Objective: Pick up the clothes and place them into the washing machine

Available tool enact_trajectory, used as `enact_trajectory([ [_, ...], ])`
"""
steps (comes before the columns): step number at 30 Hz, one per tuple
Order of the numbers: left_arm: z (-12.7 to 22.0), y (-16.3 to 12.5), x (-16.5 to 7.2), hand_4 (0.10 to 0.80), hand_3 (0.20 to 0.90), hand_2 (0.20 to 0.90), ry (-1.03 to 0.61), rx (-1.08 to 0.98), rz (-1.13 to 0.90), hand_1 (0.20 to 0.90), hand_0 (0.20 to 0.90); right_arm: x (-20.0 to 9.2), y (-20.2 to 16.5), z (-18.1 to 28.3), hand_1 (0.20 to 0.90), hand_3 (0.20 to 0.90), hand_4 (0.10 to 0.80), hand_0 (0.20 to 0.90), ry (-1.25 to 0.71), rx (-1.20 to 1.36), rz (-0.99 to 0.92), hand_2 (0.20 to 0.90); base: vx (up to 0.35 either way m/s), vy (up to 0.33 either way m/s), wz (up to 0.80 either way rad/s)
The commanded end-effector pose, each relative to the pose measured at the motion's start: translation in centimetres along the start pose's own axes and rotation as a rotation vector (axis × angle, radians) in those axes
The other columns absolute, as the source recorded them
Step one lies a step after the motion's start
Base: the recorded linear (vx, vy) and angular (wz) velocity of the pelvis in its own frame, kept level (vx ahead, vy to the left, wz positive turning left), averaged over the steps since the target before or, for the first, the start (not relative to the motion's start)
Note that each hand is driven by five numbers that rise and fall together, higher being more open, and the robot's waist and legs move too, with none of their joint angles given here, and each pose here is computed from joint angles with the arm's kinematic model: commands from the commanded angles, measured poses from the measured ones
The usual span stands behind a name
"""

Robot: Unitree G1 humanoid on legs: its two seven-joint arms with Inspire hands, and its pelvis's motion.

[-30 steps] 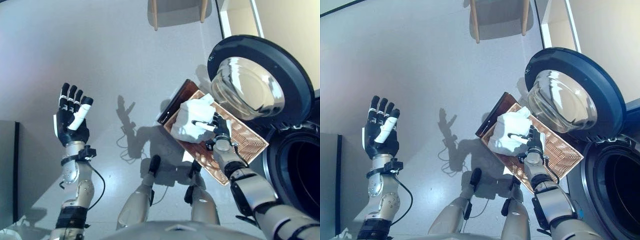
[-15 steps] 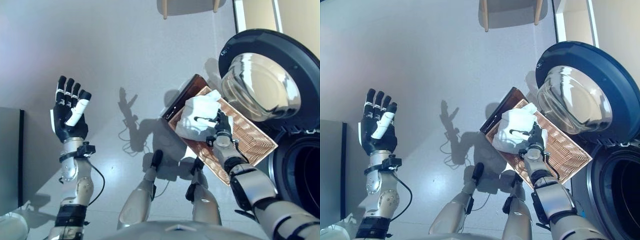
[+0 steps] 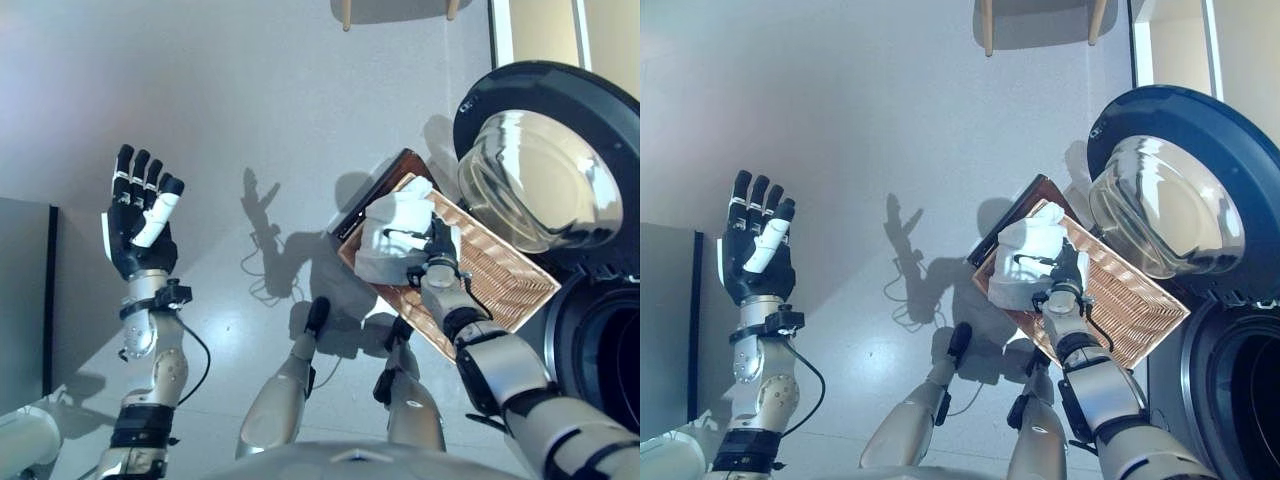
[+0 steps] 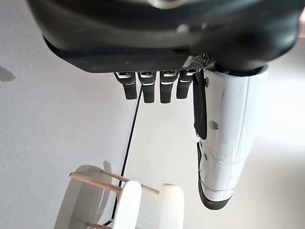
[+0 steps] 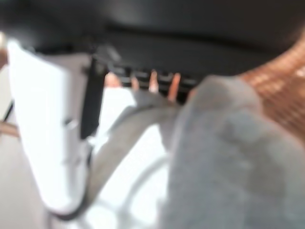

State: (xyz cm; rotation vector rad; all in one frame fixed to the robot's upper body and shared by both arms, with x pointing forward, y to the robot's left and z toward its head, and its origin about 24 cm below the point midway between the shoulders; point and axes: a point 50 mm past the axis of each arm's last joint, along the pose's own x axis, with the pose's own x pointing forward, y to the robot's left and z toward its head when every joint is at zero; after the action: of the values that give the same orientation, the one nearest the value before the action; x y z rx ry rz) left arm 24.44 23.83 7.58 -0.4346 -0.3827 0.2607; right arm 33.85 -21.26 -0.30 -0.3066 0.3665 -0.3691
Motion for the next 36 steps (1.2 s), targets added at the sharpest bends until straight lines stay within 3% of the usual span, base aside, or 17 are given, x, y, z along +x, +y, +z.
enact_trajectory([
  [1,5.6,-1.5,1.1,0.800,0.900,0.900,-0.271,0.025,-0.123,0.900,0.900,-1.1,4.9,5.3,0.200,0.200,0.300,0.200,-0.212,0.028,0.192,0.200,0.000,0.000,0.00],
  [19,5.3,-0.9,1.0,0.800,0.900,0.900,-0.266,0.041,-0.098,0.900,0.900,-1.4,4.5,3.3,0.200,0.200,0.300,0.200,-0.194,0.021,0.205,0.200,-0.017,0.007,-0.05],
  [24,5.0,-0.6,0.9,0.800,0.900,0.900,-0.260,0.047,-0.080,0.900,0.900,-1.4,2.3,1.2,0.200,0.200,0.300,0.200,-0.149,0.148,0.117,0.200,0.006,0.007,-0.13],
  [36,3.3,2.0,-0.4,0.800,0.900,0.900,-0.177,0.066,0.007,0.900,0.900,-2.2,-6.9,-2.9,0.200,0.200,0.300,0.200,-0.181,0.669,-0.185,0.200,0.025,-0.007,-0.15],
])
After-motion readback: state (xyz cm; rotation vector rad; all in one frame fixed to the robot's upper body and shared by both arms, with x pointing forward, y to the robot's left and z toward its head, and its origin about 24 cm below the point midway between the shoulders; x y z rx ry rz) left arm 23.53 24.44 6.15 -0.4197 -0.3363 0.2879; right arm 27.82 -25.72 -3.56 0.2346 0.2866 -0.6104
